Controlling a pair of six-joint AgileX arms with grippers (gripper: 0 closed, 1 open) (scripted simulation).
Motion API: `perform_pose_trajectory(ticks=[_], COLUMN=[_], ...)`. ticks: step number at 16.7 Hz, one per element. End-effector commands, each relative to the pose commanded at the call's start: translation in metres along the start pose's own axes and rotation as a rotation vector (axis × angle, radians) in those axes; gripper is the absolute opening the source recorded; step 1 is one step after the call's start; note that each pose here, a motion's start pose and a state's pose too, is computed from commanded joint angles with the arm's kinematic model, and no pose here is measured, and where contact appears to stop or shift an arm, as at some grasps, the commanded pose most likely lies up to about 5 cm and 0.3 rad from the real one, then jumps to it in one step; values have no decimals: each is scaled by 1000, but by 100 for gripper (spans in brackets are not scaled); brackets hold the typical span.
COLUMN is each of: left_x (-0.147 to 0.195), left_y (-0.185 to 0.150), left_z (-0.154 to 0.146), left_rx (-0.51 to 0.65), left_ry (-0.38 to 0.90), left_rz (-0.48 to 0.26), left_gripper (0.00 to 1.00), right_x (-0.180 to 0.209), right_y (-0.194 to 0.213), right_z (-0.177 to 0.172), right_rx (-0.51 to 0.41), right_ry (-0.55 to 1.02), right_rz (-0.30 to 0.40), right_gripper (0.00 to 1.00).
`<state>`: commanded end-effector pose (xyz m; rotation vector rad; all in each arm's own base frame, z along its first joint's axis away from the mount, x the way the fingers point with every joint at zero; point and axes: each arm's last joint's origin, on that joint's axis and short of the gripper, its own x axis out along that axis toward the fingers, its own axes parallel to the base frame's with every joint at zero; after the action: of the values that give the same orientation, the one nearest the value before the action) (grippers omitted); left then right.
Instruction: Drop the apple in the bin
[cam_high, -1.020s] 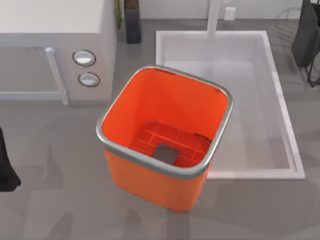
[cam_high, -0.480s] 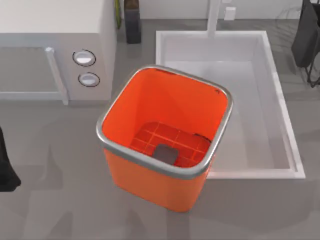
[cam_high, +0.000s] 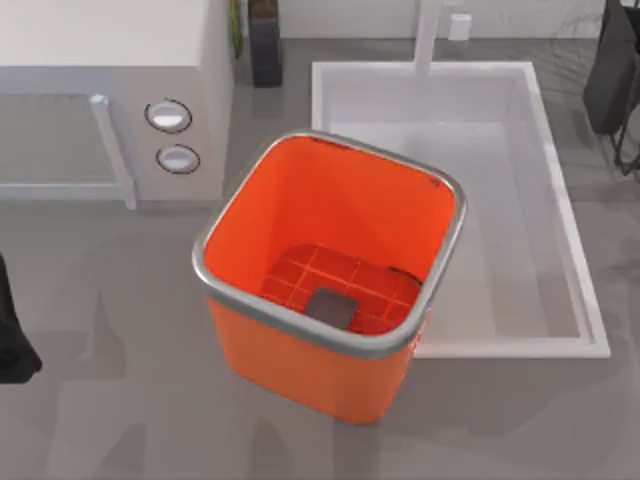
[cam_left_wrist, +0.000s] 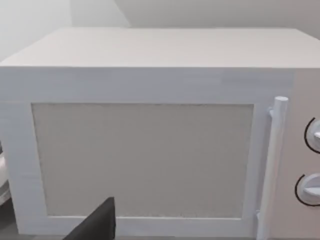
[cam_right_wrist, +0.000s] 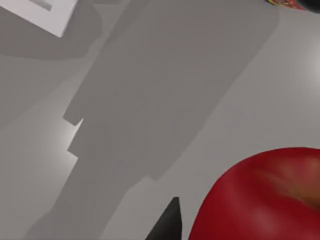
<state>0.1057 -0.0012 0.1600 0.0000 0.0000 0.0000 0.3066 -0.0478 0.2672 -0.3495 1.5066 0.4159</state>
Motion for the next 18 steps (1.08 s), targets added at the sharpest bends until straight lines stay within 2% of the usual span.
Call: perform_pose_trajectory(ticks=[2,4,10,13,16,18], left_x=[0,0,0,0,0,0], left_y=[0,0,0,0,0,0], left_z=[0,0,0,0,0,0], left_rx=[0,0,0,0,0,0], left_ry=[0,0,0,0,0,0], left_rz=[0,0,0,0,0,0], left_gripper=[100,100,100,100,100,100], right_x=[-2,-4,0,8,13,15], right_y=[15,37,133,187,233,255], right_z=[27,56,132,154,166,169], right_rx=[-238,-528,-1576,-2035,-2371,-2521], right_ry=[-26,-59,-164,-216,-267,-296], right_rz=[11,17,18,18,7,-10], right_gripper=[0,0,0,0,0,0])
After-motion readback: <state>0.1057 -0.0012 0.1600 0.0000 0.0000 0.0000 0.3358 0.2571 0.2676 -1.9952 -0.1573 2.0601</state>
